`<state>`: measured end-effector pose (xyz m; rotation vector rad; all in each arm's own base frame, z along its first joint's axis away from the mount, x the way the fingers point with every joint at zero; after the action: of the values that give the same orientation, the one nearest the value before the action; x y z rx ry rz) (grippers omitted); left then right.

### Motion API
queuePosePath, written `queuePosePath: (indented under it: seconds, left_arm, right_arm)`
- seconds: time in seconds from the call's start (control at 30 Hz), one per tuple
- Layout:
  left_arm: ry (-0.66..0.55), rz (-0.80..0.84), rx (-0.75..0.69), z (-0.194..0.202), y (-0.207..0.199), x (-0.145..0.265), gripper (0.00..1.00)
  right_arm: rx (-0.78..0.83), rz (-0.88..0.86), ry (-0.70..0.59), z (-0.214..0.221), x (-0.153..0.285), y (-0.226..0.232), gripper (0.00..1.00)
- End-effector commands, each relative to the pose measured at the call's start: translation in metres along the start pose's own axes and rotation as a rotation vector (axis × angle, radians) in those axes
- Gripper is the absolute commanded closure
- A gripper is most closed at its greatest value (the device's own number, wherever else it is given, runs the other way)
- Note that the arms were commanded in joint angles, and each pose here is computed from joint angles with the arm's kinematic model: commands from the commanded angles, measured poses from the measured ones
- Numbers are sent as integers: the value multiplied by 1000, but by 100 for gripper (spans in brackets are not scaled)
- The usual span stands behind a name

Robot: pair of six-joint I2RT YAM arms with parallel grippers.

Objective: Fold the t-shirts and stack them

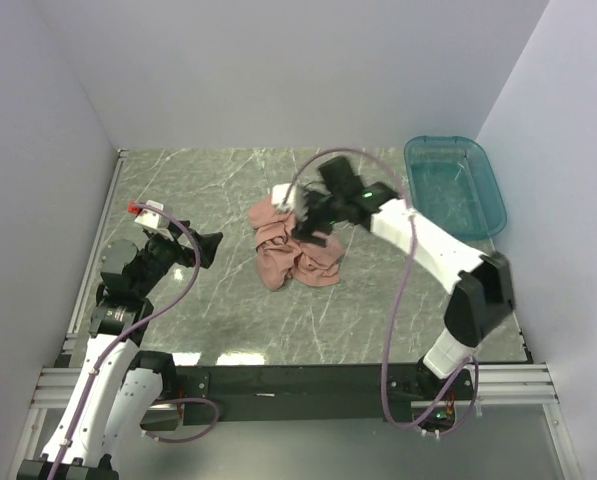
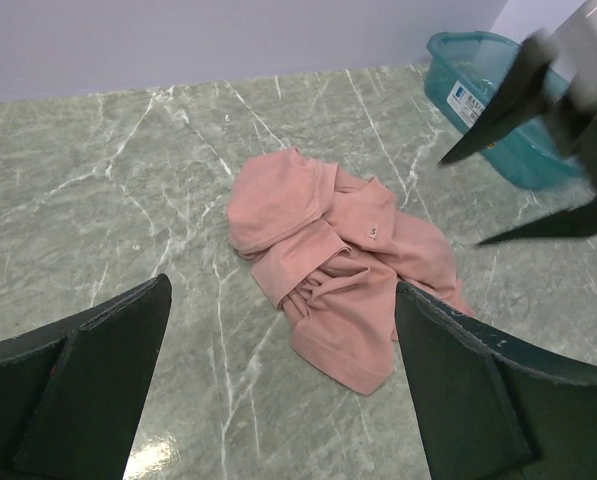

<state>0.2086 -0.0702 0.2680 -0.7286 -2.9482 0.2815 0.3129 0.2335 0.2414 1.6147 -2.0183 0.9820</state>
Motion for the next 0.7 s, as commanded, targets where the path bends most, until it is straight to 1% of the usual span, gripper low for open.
queuePosePath:
  seconds: [0.0, 0.03, 0.07, 0.13, 0.2, 0.27, 0.47, 0.6, 0.67]
  left_arm:
    - [-38, 23, -29, -9, -3, 0, 0]
    - [-37, 28, -31, -9, -3, 0, 1]
    - [-39, 25, -33, -9, -3, 0, 1]
    - [-43, 22, -35, -10, -3, 0, 1]
    - [-47, 21, -40, -11, -3, 1, 1]
    - [-56, 26, -45, -13, -5, 3, 1]
    - [-75, 11, -56, -16, -4, 6, 1]
    - [-92, -2, -64, -20, -4, 8, 2]
    - [-95, -8, -65, -20, -4, 9, 2]
  right_arm:
    - [36, 88, 63, -15, -31, -11, 22]
    - [43, 122, 62, -27, -38, -15, 23]
    - [30, 180, 115, -22, -53, -24, 23]
    - [1, 202, 138, -26, -71, -32, 25]
    - [-11, 228, 145, -32, -79, -37, 25]
    - [-13, 228, 161, -28, -94, -39, 26]
    - [-43, 243, 182, -22, -119, -46, 27]
    - [-58, 260, 188, -21, -130, -51, 29]
    - [-65, 239, 198, -17, -138, -50, 32]
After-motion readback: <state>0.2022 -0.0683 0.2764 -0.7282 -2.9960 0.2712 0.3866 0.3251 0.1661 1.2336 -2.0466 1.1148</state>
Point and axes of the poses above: each gripper's point midway between its finger pads, its own x axis back along the fingers, its own y axis along the line the jaws close on, z = x × y, the point moved 7 cm from there along x, back along the fingers, and after that the axes turned 1 degree about -x, right-handed, at the moved point
